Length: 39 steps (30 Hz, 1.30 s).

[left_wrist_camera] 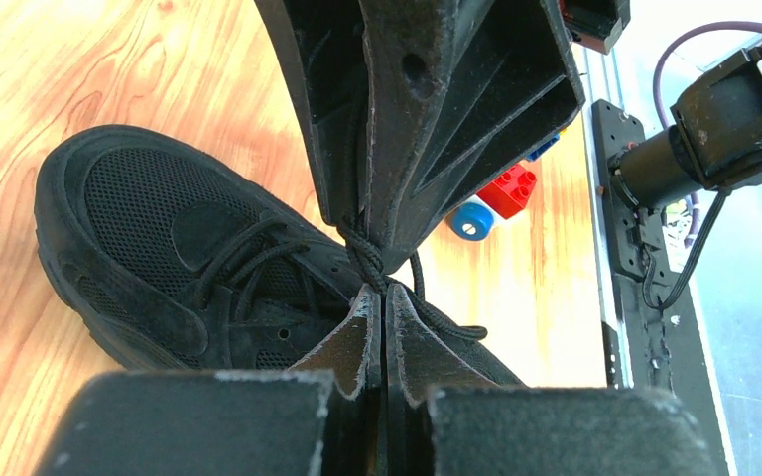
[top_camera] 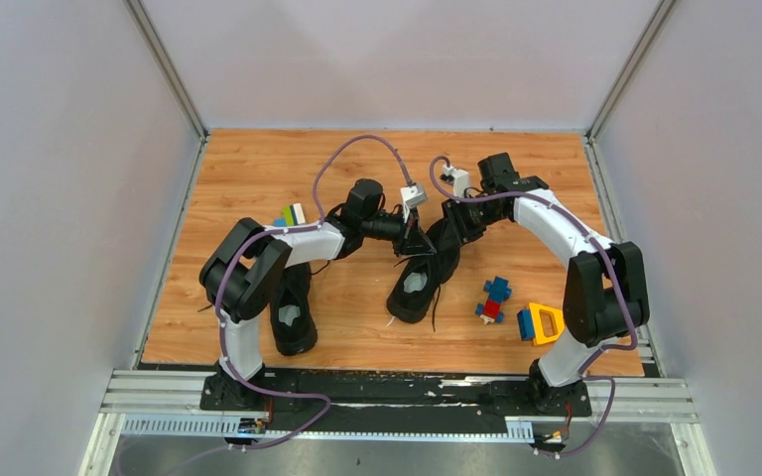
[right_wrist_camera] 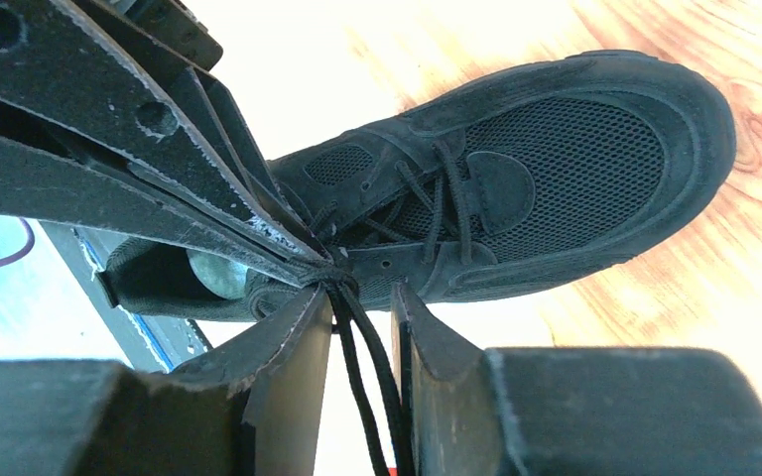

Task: Tie the shoes
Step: Cross the shoelace with the shoelace.

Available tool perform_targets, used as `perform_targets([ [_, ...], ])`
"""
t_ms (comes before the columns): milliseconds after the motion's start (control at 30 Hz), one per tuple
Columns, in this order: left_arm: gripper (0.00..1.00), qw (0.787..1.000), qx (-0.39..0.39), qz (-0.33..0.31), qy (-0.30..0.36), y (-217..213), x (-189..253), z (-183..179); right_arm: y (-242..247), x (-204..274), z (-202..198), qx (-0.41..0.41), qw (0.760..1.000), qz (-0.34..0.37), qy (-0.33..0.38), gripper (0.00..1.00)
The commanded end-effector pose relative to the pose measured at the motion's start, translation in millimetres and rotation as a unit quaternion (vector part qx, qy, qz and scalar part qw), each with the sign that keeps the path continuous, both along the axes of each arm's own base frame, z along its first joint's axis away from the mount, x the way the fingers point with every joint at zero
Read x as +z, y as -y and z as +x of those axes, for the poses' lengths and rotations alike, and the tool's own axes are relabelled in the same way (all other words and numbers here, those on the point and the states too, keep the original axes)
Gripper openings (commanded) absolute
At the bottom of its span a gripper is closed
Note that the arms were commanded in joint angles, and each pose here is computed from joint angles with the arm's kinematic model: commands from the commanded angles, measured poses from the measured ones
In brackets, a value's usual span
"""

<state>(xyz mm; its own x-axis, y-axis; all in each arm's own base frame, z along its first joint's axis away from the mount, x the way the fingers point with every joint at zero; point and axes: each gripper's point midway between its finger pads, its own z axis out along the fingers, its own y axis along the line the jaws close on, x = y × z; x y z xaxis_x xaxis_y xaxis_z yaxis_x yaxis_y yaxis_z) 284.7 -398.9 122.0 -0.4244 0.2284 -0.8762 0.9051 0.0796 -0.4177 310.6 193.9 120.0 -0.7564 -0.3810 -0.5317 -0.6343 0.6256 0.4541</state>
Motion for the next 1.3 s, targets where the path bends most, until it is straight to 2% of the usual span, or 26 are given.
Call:
perform_targets([
  [0, 0.00, 0.999, -0.029, -0.019, 0.018, 5, 18, -9, -9, 32, 6, 0.024, 0.998, 0.038, 0.044, 0.30],
  [400, 0.00, 0.999, -0.024, -0.015, 0.021, 2, 14, -5, -17, 49, -16, 0.063, 0.991, 0.113, 0.017, 0.34],
  [600, 0.00, 0.999, -0.024, -0.014, 0.020, 1, 13, -5, -6, 47, -9, 0.044, 0.991, 0.124, 0.008, 0.38],
  [800, 0.00, 0.999, -0.024, -0.018, 0.019, 2, 13, -4, 6, 52, 1, 0.034, 0.988, 0.151, 0.006, 0.48],
  [1033, 0.00, 0.999, -0.024, -0.019, 0.019, 0, 13, -3, 15, 64, 5, 0.036, 0.980, 0.194, 0.016, 0.48],
  [1133, 0.00, 0.999, -0.028, -0.024, 0.019, 0, 15, -4, 31, 51, 17, 0.009, 0.984, 0.178, 0.019, 0.46],
  [1267, 0.00, 0.999, -0.032, -0.032, 0.019, 1, 16, -6, 48, 13, 35, -0.035, 0.993, 0.108, 0.017, 0.42],
])
